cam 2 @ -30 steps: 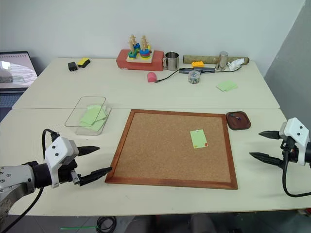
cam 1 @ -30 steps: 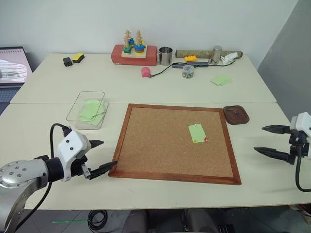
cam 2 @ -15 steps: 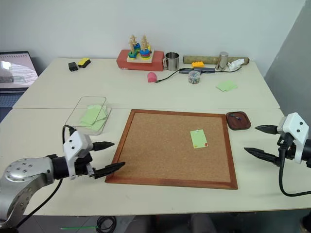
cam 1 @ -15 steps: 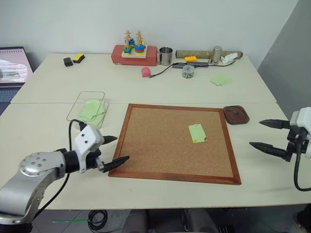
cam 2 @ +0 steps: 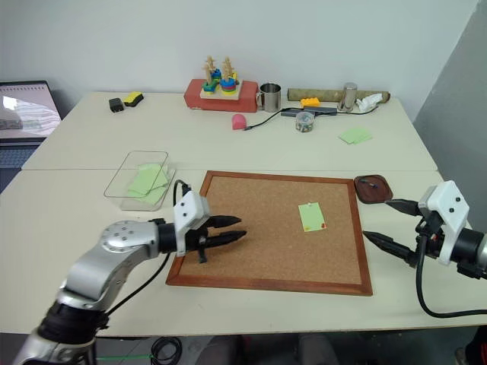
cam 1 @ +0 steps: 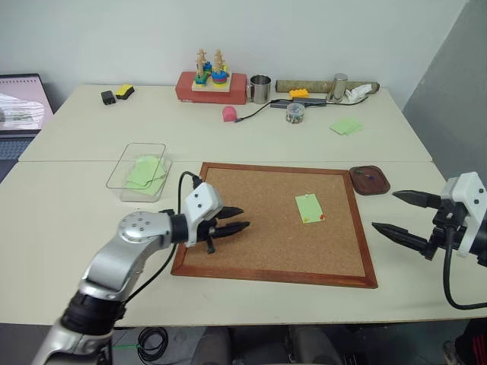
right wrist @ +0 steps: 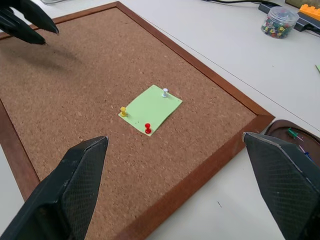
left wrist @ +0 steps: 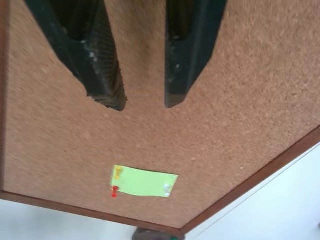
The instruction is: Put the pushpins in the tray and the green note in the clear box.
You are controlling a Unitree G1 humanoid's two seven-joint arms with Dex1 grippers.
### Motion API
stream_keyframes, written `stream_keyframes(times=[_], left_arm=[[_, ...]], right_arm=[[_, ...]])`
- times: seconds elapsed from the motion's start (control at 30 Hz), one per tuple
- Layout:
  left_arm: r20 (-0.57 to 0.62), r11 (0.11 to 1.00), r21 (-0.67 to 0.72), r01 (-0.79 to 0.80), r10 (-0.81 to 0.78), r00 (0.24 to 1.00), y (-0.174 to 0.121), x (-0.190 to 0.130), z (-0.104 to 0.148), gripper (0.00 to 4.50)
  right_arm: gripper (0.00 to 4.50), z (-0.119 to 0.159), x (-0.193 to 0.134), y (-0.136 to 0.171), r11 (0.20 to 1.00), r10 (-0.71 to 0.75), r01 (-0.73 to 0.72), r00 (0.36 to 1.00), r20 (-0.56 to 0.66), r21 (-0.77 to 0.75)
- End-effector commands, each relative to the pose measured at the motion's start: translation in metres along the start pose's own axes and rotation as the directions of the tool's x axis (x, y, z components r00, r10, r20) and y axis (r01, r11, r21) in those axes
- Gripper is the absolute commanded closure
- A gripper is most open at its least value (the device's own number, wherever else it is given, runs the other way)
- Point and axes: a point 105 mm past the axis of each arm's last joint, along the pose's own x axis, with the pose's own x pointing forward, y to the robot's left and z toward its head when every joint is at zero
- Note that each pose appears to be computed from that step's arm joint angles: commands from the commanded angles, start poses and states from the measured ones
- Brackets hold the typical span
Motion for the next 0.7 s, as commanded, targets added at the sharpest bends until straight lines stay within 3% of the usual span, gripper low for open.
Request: stream_keyframes(times=[0.03,0.13,0.23,0.37,0.7], left_arm=[[0.013,0.998,0.062,0.003,-0.004,1.000,-0.001,0.019,0.002,4.01],[0.028,0.999,0.041,-0.002,0.001,1.000,0.000,0.030,0.000,4.47],[0.032,1.000,0.010,-0.025,0.025,0.999,0.005,0.038,-0.007,4.47],[-0.033,0.999,-0.039,-0.006,0.005,0.999,0.000,0.043,-0.035,4.47],[-0.058,0.999,-0.027,-0.043,0.041,0.997,0.000,0.044,-0.047,4.47]], right_arm=[[0.00,0.010,0.019,0.003,1.000,0.009,-0.008,0.999,0.048,-0.011],[0.00,0.013,0.037,0.000,1.000,0.012,-0.013,0.997,0.077,0.005],[0.00,0.012,0.056,-0.002,0.999,0.028,-0.031,0.996,0.088,0.027],[0.00,0.001,0.092,-0.012,1.000,0.003,-0.003,0.999,0.040,0.001],[0.00,-0.016,0.149,-0.020,0.998,0.033,-0.033,0.999,-0.005,-0.046]])
